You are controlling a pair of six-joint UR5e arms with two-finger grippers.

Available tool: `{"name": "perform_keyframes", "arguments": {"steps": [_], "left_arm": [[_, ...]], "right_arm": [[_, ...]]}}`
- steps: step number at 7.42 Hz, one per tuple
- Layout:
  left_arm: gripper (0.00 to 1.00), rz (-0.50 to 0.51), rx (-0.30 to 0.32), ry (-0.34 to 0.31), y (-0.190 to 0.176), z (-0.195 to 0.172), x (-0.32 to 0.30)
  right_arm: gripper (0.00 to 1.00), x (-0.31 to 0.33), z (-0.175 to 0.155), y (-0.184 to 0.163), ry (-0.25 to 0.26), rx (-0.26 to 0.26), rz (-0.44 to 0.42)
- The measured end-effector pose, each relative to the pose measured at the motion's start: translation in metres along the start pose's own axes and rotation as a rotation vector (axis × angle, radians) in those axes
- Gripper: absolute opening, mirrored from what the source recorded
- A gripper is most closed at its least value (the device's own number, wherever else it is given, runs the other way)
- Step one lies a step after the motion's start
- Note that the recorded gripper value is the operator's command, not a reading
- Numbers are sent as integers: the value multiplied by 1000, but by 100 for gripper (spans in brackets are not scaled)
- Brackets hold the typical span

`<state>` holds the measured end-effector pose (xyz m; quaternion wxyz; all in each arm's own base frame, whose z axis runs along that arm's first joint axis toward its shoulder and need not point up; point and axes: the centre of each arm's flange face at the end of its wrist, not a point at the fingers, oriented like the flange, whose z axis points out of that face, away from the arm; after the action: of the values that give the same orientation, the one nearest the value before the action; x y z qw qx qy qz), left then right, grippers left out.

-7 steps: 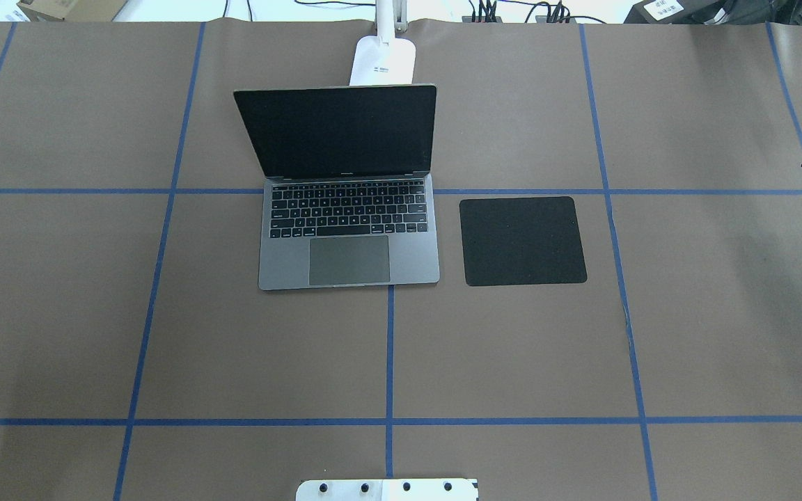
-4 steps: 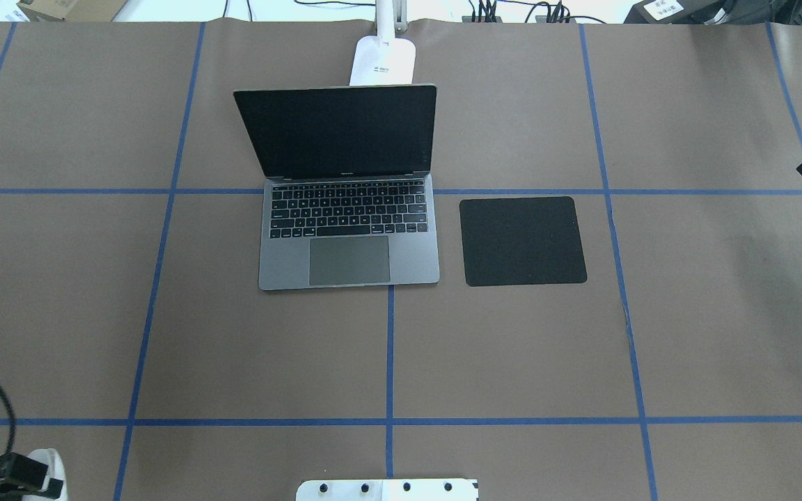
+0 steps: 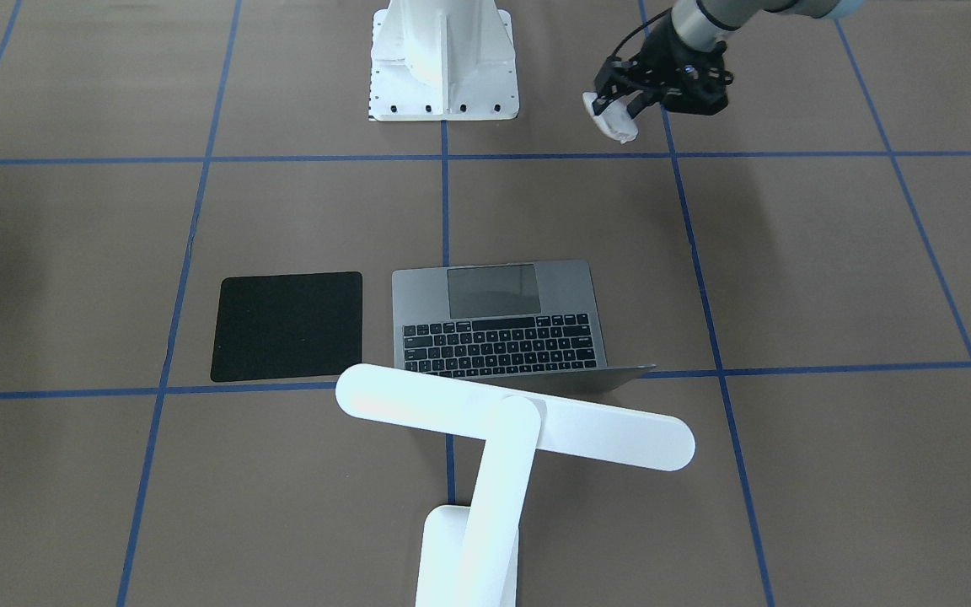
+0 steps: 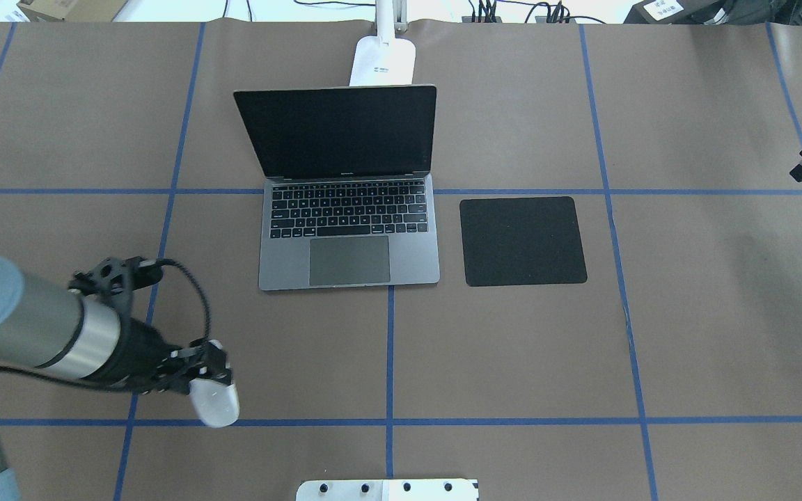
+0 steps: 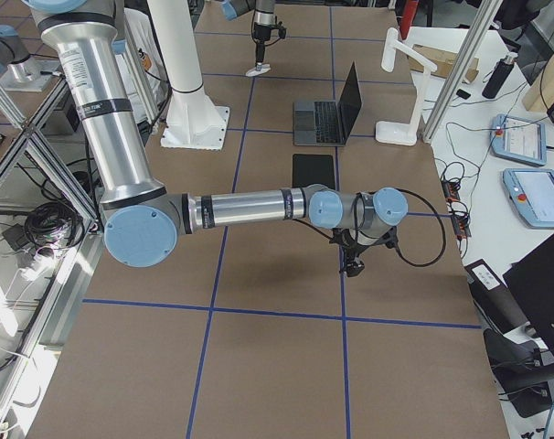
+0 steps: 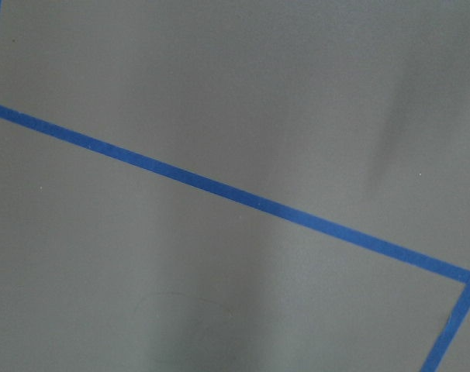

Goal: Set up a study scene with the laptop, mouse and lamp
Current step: 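Carry the white mouse with the left gripper across onto the black mouse pad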

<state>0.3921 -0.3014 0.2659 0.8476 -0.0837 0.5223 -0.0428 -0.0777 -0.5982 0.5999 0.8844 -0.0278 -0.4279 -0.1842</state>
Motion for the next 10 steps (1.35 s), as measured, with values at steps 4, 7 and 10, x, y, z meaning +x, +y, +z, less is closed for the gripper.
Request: {"name": "perform_keyframes", "arguments": {"steps": [4,7,10], "left_arm": [[43,9,97,-66,-81,46,261],[43,20,134,-159,-129,108,389],[43,81,180,-233,-143,154,426]], "right_arm": [[98,-1,6,-4,-5,-9,-1],[98,-2,9,-5,-11,-13,-3],[98,-6,13,-7,-12,-18,-13]]}}
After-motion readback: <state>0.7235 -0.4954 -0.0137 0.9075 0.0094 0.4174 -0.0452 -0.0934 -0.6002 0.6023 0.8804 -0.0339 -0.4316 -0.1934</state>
